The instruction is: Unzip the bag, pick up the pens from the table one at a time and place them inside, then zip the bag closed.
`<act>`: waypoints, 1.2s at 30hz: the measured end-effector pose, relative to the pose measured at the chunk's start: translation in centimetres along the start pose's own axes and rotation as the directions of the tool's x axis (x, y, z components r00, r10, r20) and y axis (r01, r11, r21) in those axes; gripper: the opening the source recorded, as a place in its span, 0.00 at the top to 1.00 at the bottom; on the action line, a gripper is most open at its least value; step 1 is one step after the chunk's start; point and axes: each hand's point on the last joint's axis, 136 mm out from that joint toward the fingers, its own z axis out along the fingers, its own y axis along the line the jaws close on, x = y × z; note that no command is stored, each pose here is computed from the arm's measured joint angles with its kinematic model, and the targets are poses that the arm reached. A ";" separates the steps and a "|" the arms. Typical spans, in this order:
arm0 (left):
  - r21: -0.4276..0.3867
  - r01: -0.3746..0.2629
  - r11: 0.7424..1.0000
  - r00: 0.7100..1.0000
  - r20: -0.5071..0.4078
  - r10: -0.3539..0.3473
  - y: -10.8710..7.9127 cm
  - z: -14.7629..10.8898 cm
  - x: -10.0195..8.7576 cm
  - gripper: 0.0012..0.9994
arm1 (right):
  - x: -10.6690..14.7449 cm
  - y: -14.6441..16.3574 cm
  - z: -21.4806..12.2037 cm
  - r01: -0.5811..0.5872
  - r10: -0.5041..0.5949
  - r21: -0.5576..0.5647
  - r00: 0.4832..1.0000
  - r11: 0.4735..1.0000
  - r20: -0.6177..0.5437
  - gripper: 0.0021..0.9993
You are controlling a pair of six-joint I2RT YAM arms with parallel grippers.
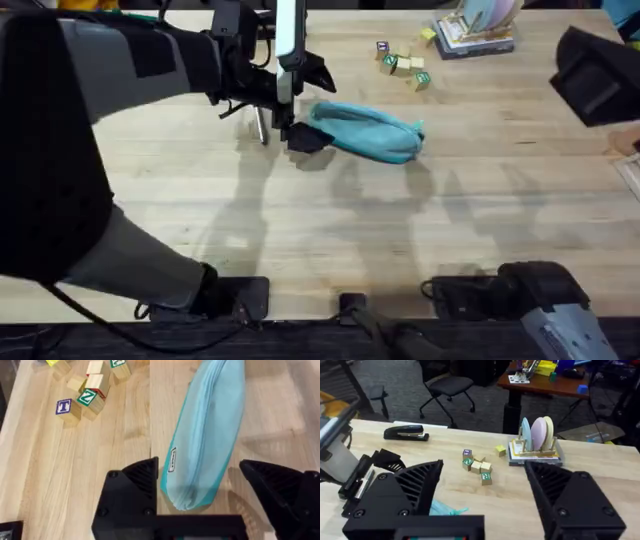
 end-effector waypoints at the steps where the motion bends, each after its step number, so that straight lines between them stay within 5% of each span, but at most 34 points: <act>1: 0.001 0.000 1.000 1.000 0.002 0.000 0.0 0.0 0.0 0.01 | 0.2 0.0 0.0 -0.001 0.001 0.000 1.000 1.000 -0.006 0.00; 14: 0.002 0.000 1.000 1.000 0.006 0.000 0.0 0.0 -0.1 0.02 | 0.9 0.0 0.0 -0.005 0.005 0.000 0.999 1.000 -0.038 0.00; 17: 0.002 -0.004 1.000 1.000 0.006 0.004 0.0 0.0 -0.1 0.23 | 0.9 0.0 0.0 -0.005 0.005 0.000 0.999 1.000 -0.038 0.00; 22: -0.002 -0.012 1.000 1.000 0.006 0.012 0.1 0.0 -0.1 0.92 | 0.9 0.0 0.0 -0.005 0.005 0.000 0.999 1.000 -0.038 0.00; 36: -0.003 -0.012 1.000 1.000 0.006 0.012 0.1 -0.1 -0.1 0.96 | 1.8 0.3 -0.1 -0.050 0.049 -0.015 0.996 0.999 -0.073 0.00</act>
